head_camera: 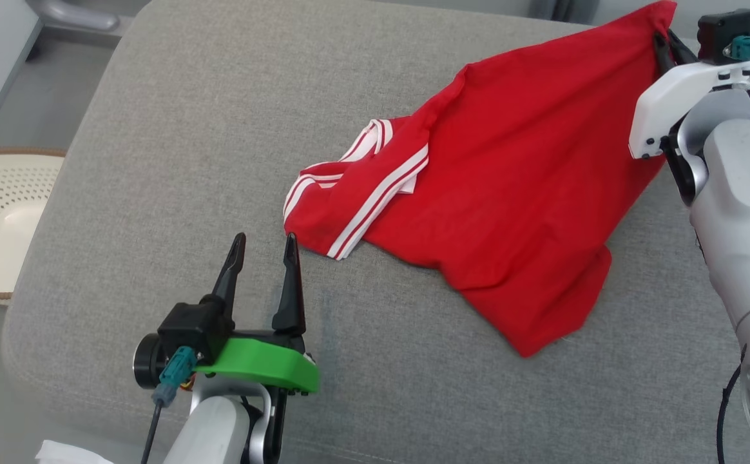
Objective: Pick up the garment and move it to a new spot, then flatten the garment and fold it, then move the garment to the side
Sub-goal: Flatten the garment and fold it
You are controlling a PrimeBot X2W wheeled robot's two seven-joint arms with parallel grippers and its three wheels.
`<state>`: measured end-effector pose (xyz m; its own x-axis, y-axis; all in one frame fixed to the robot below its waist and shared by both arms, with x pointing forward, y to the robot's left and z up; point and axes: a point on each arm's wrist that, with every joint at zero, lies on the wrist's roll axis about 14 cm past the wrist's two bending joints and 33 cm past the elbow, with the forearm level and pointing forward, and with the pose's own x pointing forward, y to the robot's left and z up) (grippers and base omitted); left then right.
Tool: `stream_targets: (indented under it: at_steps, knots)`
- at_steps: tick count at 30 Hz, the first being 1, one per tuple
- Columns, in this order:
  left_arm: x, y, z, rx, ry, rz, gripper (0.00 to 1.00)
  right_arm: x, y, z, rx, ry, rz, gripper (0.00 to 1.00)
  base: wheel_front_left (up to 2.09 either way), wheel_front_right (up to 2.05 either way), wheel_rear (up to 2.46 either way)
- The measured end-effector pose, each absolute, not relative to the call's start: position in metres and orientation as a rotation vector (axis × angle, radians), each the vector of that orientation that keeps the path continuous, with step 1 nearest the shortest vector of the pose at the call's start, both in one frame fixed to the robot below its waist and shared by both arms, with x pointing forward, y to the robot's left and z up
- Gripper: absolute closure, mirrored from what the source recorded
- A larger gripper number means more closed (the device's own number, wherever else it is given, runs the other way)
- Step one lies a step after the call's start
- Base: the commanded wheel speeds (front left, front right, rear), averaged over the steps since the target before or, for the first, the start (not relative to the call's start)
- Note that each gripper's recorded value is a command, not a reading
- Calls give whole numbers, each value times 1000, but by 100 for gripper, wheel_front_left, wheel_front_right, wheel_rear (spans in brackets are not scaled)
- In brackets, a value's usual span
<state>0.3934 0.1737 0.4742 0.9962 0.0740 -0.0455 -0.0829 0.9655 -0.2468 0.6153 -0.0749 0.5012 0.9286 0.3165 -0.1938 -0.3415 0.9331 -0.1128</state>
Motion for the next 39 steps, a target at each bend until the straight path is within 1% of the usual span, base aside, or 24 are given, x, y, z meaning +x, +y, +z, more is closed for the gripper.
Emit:
stream_targets:
  at_steps: [3, 6, 9, 11, 15, 20, 26, 30, 34, 39]
  knots:
    - [391, 167, 479, -253, 26, 59, 0, 614, -74, 540, -150, 67, 340, 100, 0, 0, 0]
    - [389, 161, 480, -257, 23, 37, 0, 609, -75, 566, -150, -5, 342, 100, 0, 0, 0]
    - [388, 154, 482, -259, 20, 17, 0, 599, -75, 579, -148, -47, 349, 100, 0, 0, 0]
    - [389, 150, 484, -261, 16, 7, 0, 589, -76, 579, -153, -57, 360, 100, 0, 0, 0]
    - [390, 142, 485, -263, 18, -17, 0, 560, -80, 553, -145, -27, 384, 100, 0, 0, 0]
    - [394, 131, 490, -271, 8, -47, 0, 511, -89, 514, -114, 22, 417, 100, 0, 0, 0]
    - [396, 118, 494, -280, 2, -83, 0, 449, -113, 466, -78, 122, 404, 100, 0, 0, 0]
    - [396, 111, 494, -284, 6, -102, 0, 412, -120, 442, -59, 201, 393, 100, 0, 0, 0]
    - [396, 107, 492, -288, 12, -112, 0, 393, -141, 429, -134, 249, 361, 100, 0, 0, 0]
    - [395, 109, 487, -286, 29, -107, 0, 378, -146, 417, -136, 295, 322, 100, 0, 0, 0]
